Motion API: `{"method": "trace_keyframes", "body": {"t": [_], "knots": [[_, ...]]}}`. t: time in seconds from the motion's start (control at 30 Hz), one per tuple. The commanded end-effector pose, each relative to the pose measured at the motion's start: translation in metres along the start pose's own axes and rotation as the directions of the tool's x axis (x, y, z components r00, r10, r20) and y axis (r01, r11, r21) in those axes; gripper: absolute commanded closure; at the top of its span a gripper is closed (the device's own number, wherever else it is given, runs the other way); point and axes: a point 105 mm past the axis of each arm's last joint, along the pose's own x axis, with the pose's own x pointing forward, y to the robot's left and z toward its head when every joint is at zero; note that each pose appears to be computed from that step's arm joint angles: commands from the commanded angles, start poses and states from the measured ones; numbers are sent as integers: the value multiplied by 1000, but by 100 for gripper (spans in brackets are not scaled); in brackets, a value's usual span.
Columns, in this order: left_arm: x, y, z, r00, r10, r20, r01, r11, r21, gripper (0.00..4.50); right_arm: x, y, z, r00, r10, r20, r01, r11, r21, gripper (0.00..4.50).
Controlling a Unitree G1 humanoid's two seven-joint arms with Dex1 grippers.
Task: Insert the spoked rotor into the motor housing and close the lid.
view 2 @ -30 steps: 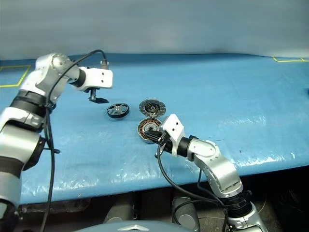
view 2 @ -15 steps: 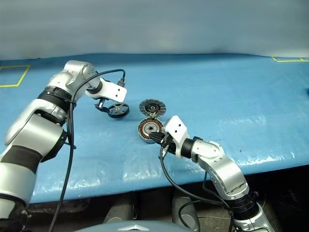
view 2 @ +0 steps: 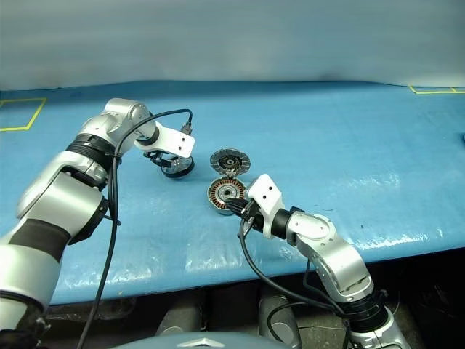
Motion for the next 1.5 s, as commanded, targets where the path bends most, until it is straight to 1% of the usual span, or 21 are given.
{"method": "trace_keyframes", "body": {"t": [0.03, 0.23, 0.63, 0.73, 0.8, 0.83, 0.97, 1.23, 1.4, 1.5], "knots": [[0, 1, 4, 1000, 0, 15, -1, 1000, 10, 121, -3, 2, 16, 998, 1, 57, 0, 999, -32, 450], [8, -9, 6, 999, -48, 17, 48, 999, 19, 121, -2, 2, 15, 998, -6, 55, 8, 1000, -31, 450], [16, -17, 5, 997, -70, 15, 70, 997, 20, 121, -2, 3, 16, 998, -7, 56, 9, 1000, -27, 450], [18, -18, 6, 997, -70, 22, 70, 997, 18, 169, -1, 3, 16, 998, -11, 60, 12, 1000, -26, 450], [19, -20, 6, 997, -78, 23, 78, 997, 14, 232, -1, 3, 17, 998, -12, 62, 14, 1000, -25, 450], [20, -21, 5, 997, -79, 23, 79, 997, 12, 254, -1, 3, 17, 998, -13, 64, 15, 1000, -24, 450], [20, -21, 5, 997, -77, 30, 77, 997, 8, 254, -1, 2, 18, 998, -19, 68, 20, 1000, -23, 450], [10, -19, 10, 986, -33, 161, 35, 999, -13, 254, -3, -3, 17, 996, -41, 73, 42, 999, -12, 450], [-4, -27, 0, 955, 33, 296, -11, 997, -74, 254, -4, -6, 15, 995, -43, 88, 43, 999, 5, 450], [-15, -36, -3, 912, 65, 404, -14, 992, -126, 254, -3, -8, 8, 996, -35, 77, 35, 999, 3, 450]]}}
